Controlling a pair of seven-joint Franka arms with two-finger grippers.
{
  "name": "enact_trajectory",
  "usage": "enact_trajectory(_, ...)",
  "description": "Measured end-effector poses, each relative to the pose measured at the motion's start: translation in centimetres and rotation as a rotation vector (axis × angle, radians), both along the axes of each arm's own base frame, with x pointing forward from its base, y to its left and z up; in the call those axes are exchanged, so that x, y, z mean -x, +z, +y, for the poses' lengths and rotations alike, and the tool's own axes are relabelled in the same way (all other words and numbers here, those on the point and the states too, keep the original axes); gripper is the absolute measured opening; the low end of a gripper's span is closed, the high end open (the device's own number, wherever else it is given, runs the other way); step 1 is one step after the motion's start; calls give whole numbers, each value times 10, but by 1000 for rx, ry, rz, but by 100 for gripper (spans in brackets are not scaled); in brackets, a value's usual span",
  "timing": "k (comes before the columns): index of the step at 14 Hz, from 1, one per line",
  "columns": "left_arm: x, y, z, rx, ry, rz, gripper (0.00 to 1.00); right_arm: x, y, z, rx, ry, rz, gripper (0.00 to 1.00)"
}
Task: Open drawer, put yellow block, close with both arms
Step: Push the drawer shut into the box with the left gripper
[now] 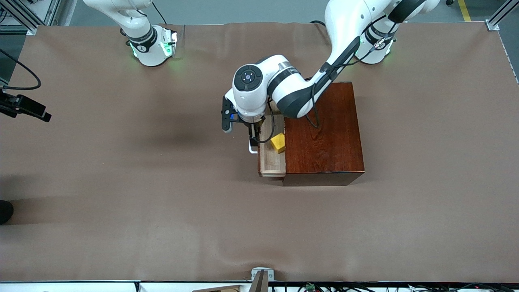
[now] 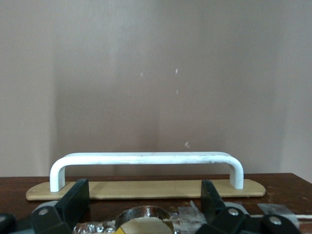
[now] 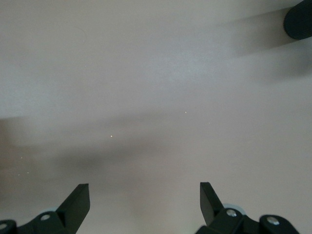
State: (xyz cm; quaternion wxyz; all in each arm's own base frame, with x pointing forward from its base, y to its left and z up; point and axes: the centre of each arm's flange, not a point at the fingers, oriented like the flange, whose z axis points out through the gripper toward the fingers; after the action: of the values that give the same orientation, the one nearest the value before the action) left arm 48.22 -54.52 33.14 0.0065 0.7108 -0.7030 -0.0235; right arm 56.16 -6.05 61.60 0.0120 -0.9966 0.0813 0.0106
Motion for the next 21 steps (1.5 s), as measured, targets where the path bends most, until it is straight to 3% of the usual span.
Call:
enact_trajectory(12, -4, -3, 30, -177, -2, 37, 100, -5, -7, 0, 0, 0, 4, 100)
enact_trajectory(21, -3, -3, 41, -245, -3, 50, 100, -6, -6, 14, -10, 23, 2, 100)
